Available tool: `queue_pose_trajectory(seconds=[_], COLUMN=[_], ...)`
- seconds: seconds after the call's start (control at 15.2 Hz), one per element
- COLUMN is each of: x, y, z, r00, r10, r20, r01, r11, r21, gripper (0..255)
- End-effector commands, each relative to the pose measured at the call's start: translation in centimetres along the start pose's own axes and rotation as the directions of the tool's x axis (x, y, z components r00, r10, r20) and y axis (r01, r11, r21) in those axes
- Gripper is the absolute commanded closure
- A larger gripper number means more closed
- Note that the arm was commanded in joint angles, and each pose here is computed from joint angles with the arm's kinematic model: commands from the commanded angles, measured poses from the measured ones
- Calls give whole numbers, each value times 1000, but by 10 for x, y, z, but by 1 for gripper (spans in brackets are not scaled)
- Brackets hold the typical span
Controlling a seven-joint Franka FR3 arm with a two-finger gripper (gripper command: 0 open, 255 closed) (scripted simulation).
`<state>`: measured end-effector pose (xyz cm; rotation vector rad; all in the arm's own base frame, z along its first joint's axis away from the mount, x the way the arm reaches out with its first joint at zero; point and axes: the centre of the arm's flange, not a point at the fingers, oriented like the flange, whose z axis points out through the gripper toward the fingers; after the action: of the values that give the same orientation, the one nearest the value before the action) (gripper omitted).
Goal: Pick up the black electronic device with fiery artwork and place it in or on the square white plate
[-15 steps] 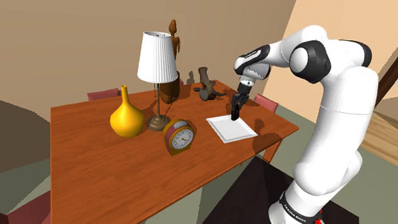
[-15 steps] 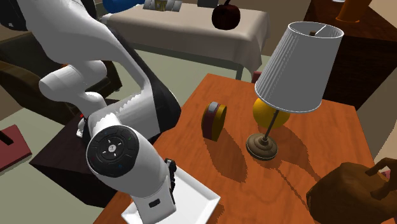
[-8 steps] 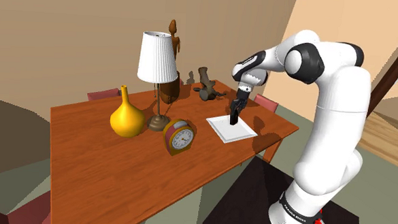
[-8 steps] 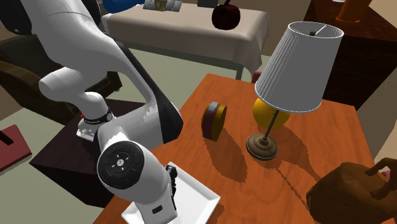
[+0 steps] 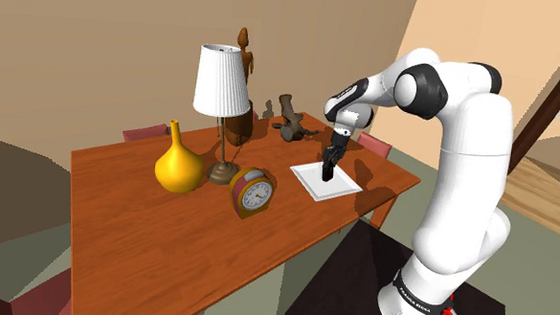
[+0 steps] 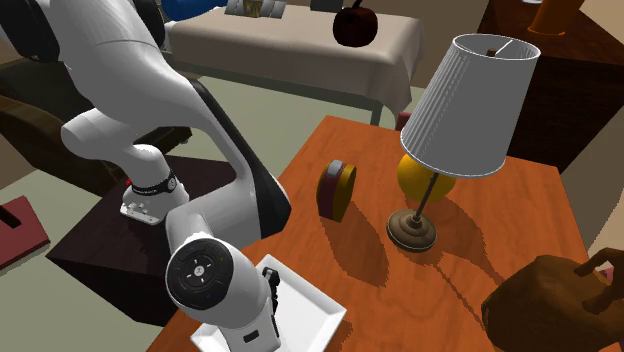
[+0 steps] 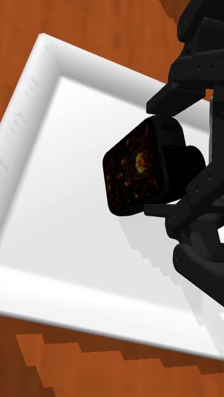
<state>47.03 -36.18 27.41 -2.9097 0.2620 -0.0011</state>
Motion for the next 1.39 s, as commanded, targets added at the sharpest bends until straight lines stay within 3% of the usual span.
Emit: queue_pose_trajectory(seconds=[0.0,0.26,0.33,0.66,0.92,1.32], x=[0,0,0,0,0,0], y=[0,0,0,0,0,0], z=[0,0,0,0,-50,-50], r00=[1000,1000,1000,1000,1000,1000], r10=[0,0,0,0,0,0], r20=[0,0,0,0,0,0], r01=[0,0,0,0,0,0], r11=[1000,1000,1000,1000,1000,1000], r21=[0,0,0,0,0,0], gripper=[255,255,0,0,0,0])
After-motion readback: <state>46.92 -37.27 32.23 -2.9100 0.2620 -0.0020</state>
